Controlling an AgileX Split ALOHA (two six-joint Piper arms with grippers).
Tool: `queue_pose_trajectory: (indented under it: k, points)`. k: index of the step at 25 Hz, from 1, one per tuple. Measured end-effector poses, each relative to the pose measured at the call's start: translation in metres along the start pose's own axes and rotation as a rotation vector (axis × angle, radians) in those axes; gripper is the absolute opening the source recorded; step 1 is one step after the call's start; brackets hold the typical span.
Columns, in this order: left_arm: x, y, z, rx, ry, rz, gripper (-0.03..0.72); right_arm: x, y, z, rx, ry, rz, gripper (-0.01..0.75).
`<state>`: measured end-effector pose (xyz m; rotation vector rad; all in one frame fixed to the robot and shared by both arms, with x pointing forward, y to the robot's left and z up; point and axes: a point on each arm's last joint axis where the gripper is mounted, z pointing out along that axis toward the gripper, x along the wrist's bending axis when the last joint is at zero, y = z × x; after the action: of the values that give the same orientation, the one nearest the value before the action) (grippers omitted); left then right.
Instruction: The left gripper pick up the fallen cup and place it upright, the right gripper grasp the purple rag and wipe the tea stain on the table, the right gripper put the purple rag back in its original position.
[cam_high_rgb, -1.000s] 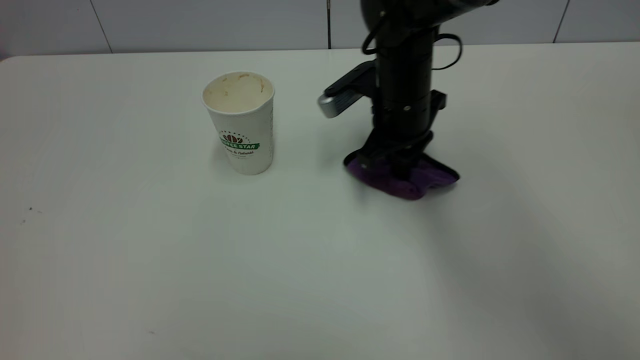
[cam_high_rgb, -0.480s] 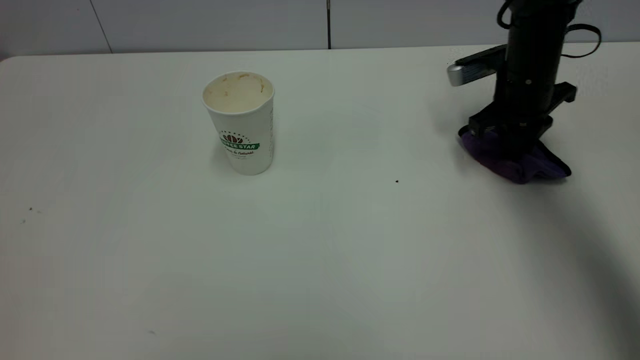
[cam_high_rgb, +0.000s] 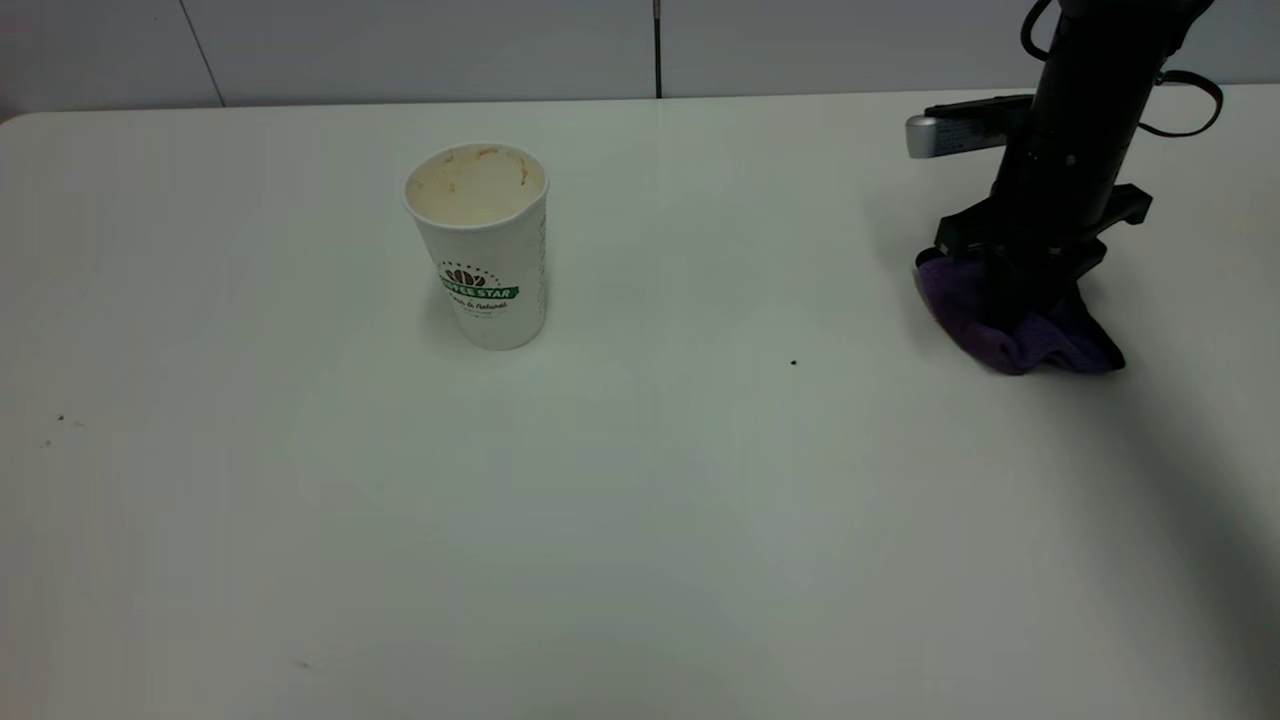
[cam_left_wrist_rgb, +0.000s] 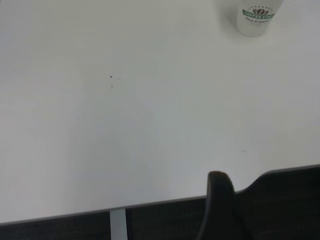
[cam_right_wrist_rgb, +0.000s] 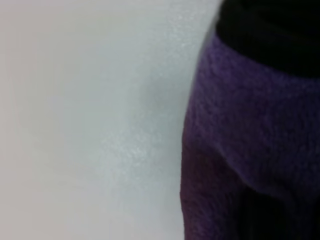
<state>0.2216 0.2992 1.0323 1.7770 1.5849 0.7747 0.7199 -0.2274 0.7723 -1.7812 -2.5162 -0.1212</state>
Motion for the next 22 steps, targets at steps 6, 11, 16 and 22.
queue_pose_trajectory:
  k: [6,11,16,22]
  points:
    - [0.000,0.000,0.000,0.000,0.000,0.000,0.513,0.004,0.001,-0.003,0.000,-0.001,-0.018,0.539]
    - [0.000,0.000,0.000,0.000,0.000,-0.001,0.513,0.002,0.005,-0.031,-0.011,-0.036,-0.046,0.605]
    - [0.000,0.000,0.000,0.000,0.000,-0.001,0.513,0.010,0.011,-0.105,-0.091,-0.030,-0.049,0.557]
    - [0.000,0.000,0.000,0.000,0.000,-0.001,0.513,0.025,-0.004,-0.204,-0.160,-0.026,-0.064,0.542]
